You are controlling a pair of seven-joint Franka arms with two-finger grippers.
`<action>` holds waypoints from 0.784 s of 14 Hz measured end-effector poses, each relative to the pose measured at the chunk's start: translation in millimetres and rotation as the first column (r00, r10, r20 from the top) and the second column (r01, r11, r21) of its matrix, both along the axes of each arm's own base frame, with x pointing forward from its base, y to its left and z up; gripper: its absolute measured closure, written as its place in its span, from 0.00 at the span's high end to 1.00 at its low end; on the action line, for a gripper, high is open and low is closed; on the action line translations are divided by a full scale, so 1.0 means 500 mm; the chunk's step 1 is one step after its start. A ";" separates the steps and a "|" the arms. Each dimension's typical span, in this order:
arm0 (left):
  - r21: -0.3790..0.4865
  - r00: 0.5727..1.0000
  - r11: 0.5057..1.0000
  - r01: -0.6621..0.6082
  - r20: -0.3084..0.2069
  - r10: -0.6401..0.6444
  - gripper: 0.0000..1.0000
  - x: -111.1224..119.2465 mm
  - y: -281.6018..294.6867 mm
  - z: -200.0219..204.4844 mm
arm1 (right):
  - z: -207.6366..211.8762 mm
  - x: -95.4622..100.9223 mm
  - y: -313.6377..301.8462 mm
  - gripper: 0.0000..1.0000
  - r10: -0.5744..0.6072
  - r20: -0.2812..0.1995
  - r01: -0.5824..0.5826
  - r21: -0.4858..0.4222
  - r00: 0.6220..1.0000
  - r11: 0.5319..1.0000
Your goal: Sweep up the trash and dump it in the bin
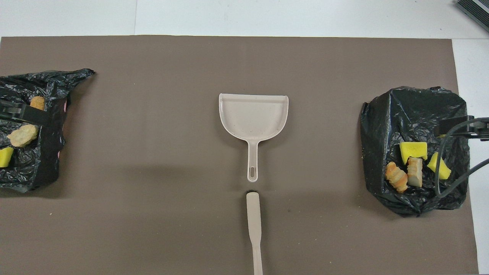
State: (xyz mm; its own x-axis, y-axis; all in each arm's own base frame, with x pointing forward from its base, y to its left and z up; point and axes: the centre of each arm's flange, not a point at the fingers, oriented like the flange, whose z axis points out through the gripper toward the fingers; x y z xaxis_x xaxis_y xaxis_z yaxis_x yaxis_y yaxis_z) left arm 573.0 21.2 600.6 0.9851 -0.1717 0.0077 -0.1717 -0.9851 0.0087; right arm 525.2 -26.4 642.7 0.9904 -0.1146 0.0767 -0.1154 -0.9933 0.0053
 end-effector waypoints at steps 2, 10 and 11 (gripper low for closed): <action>-0.002 0.998 0.998 -0.063 0.010 0.063 1.00 -0.006 0.010 0.011 | -0.001 0.000 -0.001 1.00 -0.001 0.000 0.001 -0.001 1.000 1.000; 0.000 0.999 0.999 -0.033 -0.011 0.033 1.00 -0.037 -0.101 0.040 | -0.006 -0.003 -0.005 1.00 -0.004 -0.022 0.004 -0.001 1.000 1.000; 0.000 0.999 0.999 -0.035 -0.016 0.035 1.00 -0.040 -0.097 0.042 | -0.006 -0.004 -0.005 1.00 -0.004 -0.024 0.004 -0.001 1.000 1.000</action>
